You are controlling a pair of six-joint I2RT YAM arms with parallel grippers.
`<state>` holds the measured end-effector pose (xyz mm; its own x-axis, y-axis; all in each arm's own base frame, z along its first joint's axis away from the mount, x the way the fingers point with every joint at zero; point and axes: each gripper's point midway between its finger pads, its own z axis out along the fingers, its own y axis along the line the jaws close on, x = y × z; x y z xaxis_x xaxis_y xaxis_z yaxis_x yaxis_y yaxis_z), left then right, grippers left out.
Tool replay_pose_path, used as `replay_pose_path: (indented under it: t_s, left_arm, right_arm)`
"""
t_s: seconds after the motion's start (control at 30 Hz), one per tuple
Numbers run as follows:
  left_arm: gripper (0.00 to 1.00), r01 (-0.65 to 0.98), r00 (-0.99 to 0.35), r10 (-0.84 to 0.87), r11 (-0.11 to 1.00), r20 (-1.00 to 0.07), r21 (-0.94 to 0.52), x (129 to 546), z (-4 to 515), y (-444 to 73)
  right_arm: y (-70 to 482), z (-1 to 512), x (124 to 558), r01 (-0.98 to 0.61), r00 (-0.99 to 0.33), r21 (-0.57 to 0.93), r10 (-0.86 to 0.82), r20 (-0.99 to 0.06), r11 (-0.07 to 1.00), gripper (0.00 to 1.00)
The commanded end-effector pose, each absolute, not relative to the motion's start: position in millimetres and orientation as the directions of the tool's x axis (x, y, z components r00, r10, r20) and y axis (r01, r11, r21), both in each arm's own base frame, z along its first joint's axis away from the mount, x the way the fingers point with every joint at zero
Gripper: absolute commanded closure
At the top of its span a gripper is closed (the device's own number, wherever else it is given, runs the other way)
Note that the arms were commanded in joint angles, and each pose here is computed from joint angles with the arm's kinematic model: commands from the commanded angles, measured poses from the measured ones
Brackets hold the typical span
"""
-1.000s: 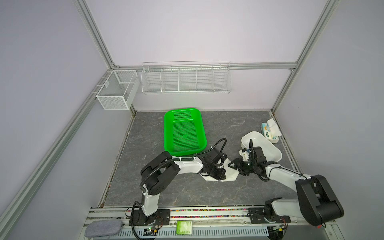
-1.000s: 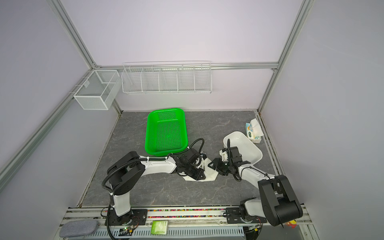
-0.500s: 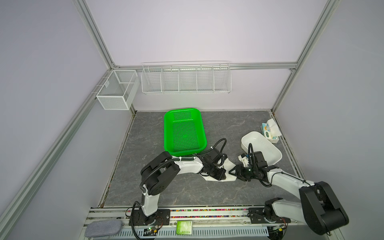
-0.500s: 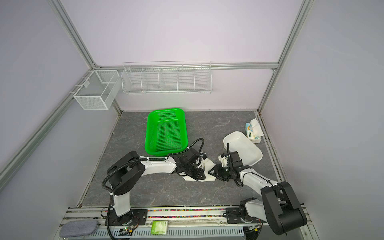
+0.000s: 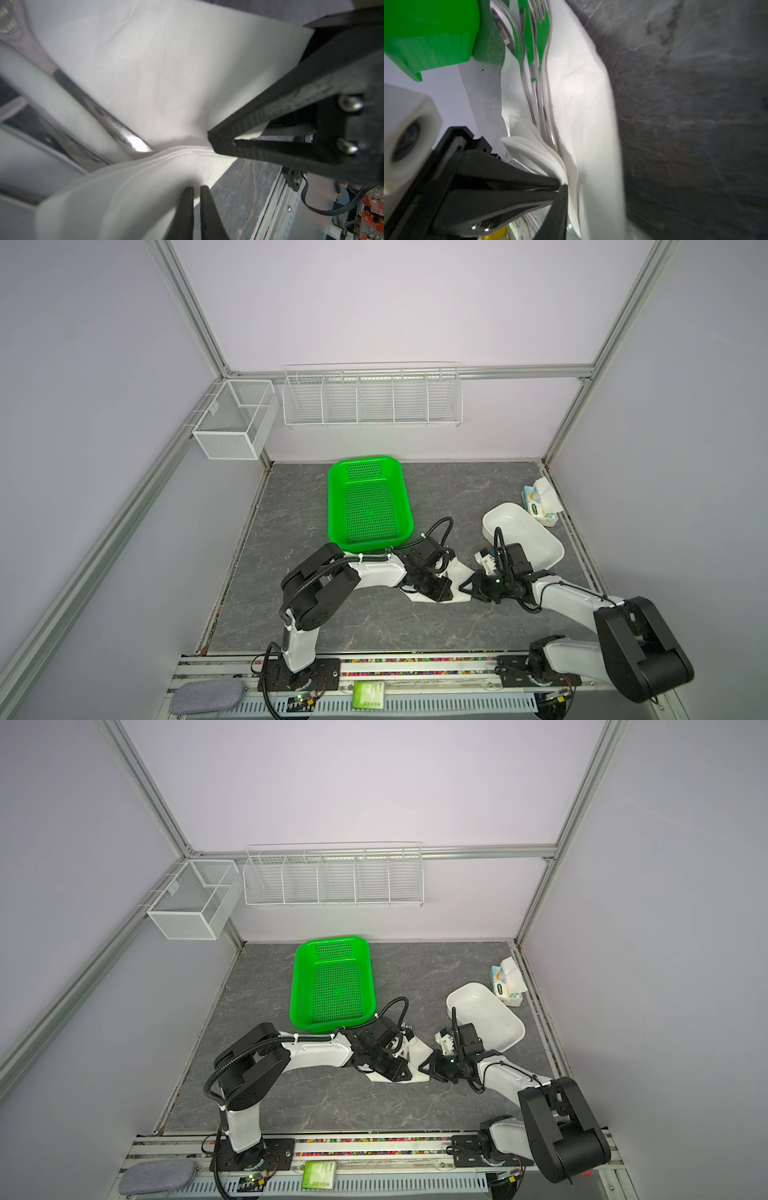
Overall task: Place the utensils on the paper napkin and roll it up
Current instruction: 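Press the napkin wrap against the utensils with the right gripper while the left gripper holds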
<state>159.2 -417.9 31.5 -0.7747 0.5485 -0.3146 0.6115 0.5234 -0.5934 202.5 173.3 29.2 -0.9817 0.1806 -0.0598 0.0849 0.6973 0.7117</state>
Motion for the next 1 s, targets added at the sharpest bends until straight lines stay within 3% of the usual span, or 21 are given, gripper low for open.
replay_pose_path:
  t_s: [0.0, 0.47, 0.97]
  left_arm:
    - [0.90, 0.616, -0.774, 0.549, 0.537, -0.316, -0.576, 161, 30, -413]
    - [0.96, 0.585, -0.803, 0.507, 0.569, -0.313, -0.578, 168, 27, -411]
    - [0.98, 0.546, -0.834, 0.430, 0.558, -0.345, -0.625, 178, 39, -406]
  right_arm:
    - [181, 41, 203, 0.043, -0.984, 0.743, 0.157, -0.084, 0.668, 0.83]
    - [198, 68, 208, -0.015, -0.984, 0.770, 0.127, -0.124, 0.638, 0.87]
    - [201, 70, 209, -0.017, -0.982, 0.718, 0.125, -0.145, 0.696, 0.94]
